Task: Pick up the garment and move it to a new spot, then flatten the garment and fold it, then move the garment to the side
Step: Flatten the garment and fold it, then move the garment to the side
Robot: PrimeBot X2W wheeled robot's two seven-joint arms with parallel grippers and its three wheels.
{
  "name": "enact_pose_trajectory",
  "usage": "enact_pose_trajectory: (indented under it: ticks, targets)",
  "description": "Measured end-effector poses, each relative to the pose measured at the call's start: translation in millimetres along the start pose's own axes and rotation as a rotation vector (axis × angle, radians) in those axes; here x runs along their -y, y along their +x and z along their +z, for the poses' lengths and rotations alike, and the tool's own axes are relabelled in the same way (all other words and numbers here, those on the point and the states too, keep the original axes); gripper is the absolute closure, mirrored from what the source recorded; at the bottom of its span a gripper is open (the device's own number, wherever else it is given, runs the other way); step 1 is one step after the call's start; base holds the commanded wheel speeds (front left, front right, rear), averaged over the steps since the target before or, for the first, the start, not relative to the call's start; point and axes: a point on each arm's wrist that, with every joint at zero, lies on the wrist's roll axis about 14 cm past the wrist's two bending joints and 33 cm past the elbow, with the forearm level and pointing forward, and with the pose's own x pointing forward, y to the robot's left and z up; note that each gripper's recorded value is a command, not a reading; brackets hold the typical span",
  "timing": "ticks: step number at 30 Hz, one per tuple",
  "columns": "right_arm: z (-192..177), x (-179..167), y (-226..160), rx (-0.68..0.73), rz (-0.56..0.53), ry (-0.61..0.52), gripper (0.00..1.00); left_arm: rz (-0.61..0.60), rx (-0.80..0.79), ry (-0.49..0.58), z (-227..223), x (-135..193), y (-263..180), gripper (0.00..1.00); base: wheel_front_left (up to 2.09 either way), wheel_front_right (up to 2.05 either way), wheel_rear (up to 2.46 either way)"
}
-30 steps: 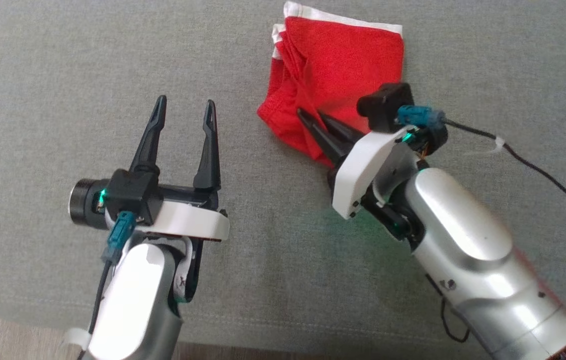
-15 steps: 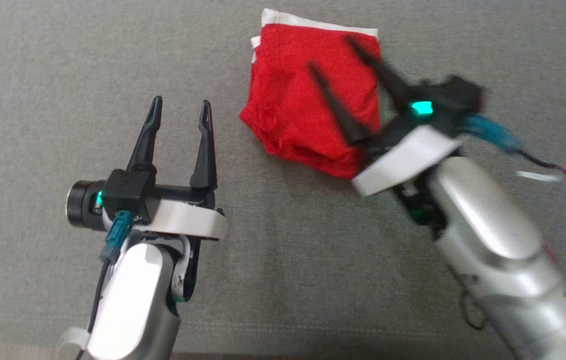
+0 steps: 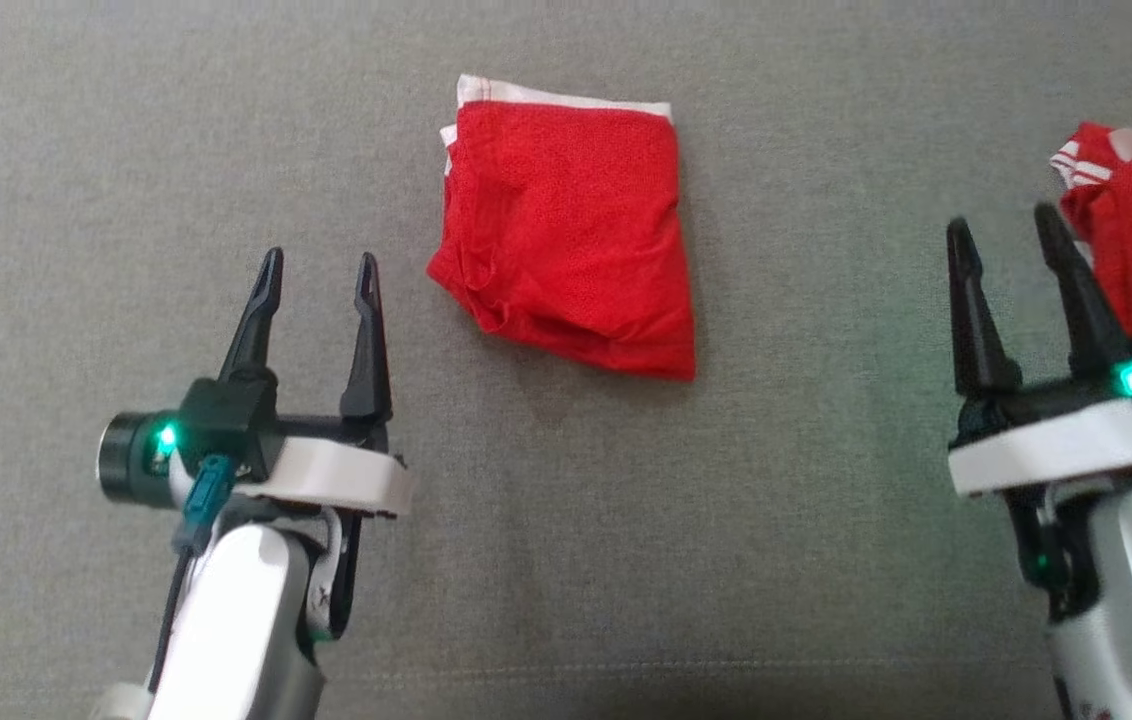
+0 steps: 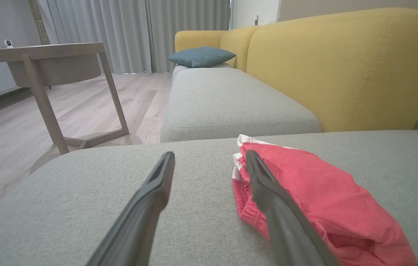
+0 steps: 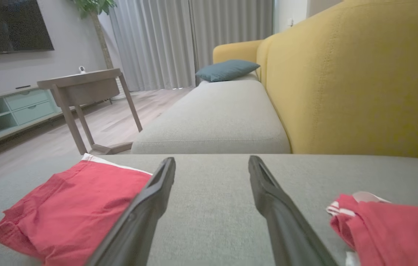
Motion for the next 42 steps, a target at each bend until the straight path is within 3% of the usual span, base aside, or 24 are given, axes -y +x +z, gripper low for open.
enact_pose_trajectory:
  ticks: [18,42]
  targets:
    - [11.6,-8.7,-72.7,-0.032,-0.078,0.025,0.0,0.017,-0.052,0.035,-2.3,-11.0,-54.7,0.0,0.0,0.0,0.0]
    - [20.2,-14.7,-96.2,-0.033,-0.096,0.028,0.0,0.049,-0.061,0.04,3.9,-18.7,-80.3,0.0,0.0,0.0,0.0]
